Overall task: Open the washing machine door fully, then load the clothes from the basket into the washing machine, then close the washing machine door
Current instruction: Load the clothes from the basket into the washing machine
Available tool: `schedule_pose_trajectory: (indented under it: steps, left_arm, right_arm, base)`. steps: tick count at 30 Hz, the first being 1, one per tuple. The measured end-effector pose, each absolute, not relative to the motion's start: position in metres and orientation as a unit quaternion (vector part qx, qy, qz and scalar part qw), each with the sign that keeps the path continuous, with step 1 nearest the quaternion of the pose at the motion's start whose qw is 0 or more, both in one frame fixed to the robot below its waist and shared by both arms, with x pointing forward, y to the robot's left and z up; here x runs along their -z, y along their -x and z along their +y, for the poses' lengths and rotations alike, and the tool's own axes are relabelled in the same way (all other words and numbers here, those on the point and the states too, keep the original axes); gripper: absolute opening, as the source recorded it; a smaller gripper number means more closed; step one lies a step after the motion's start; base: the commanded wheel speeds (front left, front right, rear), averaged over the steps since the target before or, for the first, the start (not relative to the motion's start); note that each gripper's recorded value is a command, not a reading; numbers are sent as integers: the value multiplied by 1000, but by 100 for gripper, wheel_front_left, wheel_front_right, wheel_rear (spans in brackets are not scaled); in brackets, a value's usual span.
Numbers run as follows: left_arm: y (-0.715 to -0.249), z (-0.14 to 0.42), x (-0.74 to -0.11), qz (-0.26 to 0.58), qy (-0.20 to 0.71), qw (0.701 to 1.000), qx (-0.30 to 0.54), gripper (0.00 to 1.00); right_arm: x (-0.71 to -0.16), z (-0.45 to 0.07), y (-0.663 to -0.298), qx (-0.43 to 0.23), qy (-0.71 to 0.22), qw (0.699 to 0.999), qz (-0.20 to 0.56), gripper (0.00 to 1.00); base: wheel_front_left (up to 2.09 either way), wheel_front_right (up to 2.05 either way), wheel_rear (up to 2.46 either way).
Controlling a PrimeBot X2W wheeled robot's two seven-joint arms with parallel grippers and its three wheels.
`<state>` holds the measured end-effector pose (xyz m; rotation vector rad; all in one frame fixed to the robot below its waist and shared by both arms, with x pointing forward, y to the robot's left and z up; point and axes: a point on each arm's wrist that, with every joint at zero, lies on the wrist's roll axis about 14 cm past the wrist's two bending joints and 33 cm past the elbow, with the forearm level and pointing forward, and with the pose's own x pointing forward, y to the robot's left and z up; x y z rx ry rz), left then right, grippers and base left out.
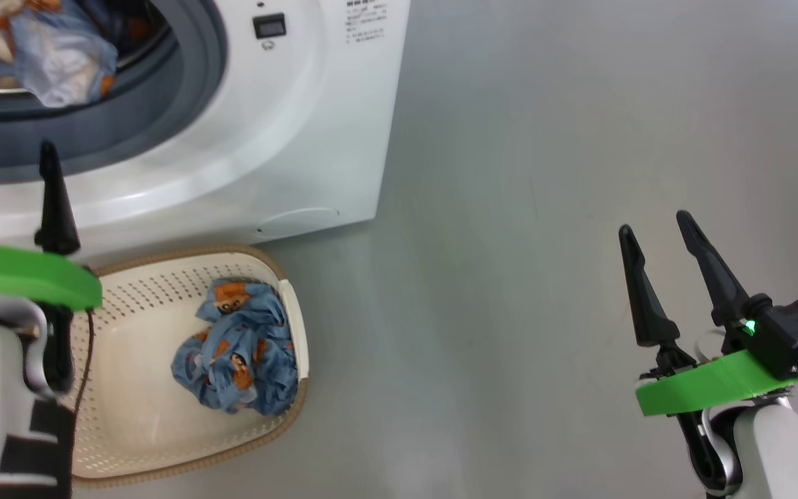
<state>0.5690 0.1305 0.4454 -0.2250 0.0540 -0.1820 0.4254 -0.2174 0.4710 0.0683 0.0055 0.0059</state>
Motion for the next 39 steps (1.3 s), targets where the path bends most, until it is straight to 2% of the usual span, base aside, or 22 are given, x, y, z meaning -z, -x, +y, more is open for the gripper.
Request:
schedule_pose_trajectory:
  steps: [9, 23, 39]
  left_arm:
    - [-512, 147, -454, 27, 101, 991, 83, 100]
    - [-448, 173, -467, 17, 91, 994, 59, 100]
    - [-400, 191, -480, -2, 74, 997, 30, 100]
  right_arm:
    - [-479, -215, -402, -12, -32, 999, -1, 100]
    - [-489, -207, -382, -33, -28, 999, -10, 100]
    - [-491, -208, -366, -33, -33, 999, -11, 100]
  base:
    - [0, 0, 0]
    - [0, 0, 0]
    - [0, 0, 0]
